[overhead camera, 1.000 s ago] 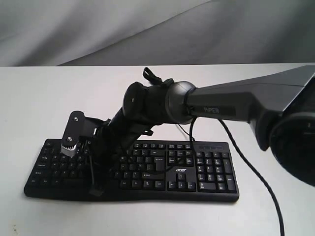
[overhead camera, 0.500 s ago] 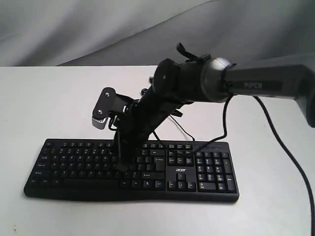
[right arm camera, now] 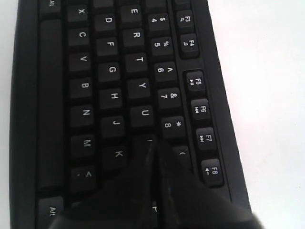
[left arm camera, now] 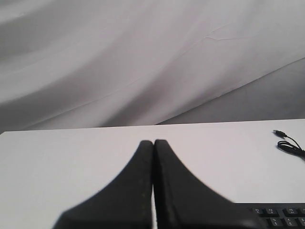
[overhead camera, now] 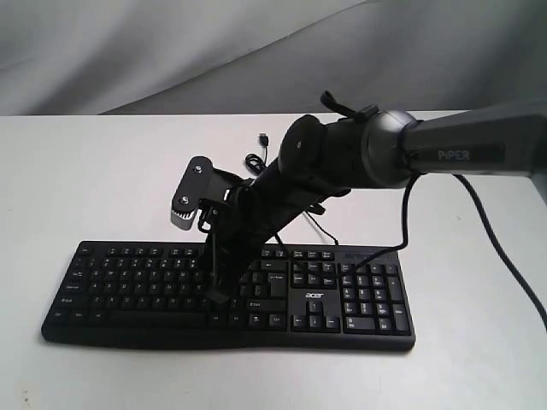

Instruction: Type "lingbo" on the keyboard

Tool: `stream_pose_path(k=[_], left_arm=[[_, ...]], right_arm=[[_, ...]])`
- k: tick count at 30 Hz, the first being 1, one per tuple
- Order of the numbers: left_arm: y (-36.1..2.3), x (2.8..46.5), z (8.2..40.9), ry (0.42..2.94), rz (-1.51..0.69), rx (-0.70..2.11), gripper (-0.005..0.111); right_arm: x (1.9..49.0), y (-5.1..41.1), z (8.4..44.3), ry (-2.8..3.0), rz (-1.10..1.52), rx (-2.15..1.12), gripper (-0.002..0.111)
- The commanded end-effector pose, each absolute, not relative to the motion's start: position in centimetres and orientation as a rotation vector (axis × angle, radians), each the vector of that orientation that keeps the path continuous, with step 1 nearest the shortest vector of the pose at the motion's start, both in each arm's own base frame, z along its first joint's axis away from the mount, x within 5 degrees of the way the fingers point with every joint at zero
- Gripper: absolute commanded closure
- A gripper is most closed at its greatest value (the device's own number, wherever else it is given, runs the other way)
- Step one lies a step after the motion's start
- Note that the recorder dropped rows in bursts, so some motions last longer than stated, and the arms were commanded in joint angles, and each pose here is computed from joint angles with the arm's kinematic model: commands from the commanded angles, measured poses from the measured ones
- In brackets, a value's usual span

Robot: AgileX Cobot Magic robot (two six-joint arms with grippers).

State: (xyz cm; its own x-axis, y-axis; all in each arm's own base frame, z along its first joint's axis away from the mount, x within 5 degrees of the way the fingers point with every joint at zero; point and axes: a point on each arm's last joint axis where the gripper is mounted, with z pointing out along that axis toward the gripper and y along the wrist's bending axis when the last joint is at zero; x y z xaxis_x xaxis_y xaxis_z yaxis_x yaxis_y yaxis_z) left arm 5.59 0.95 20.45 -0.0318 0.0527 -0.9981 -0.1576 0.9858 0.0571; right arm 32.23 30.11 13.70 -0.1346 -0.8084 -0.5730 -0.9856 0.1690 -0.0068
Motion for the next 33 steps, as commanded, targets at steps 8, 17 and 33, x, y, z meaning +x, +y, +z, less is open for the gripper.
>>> stream_pose_path(k=[8,17,33], left_arm=[[0.90,5.58,20.40,1.586,0.162,-0.077,0.106],[0.90,5.58,20.40,1.586,0.162,-0.077,0.106],[0.90,5.58,20.40,1.586,0.162,-0.077,0.106]], right_arm=[[32.39,29.74,13.56,1.999,0.511,-1.694,0.108],[32.47,29.73,12.66,2.012,0.504,-1.704,0.108],[32.27,29.81,12.85,1.993,0.514,-1.729,0.108]])
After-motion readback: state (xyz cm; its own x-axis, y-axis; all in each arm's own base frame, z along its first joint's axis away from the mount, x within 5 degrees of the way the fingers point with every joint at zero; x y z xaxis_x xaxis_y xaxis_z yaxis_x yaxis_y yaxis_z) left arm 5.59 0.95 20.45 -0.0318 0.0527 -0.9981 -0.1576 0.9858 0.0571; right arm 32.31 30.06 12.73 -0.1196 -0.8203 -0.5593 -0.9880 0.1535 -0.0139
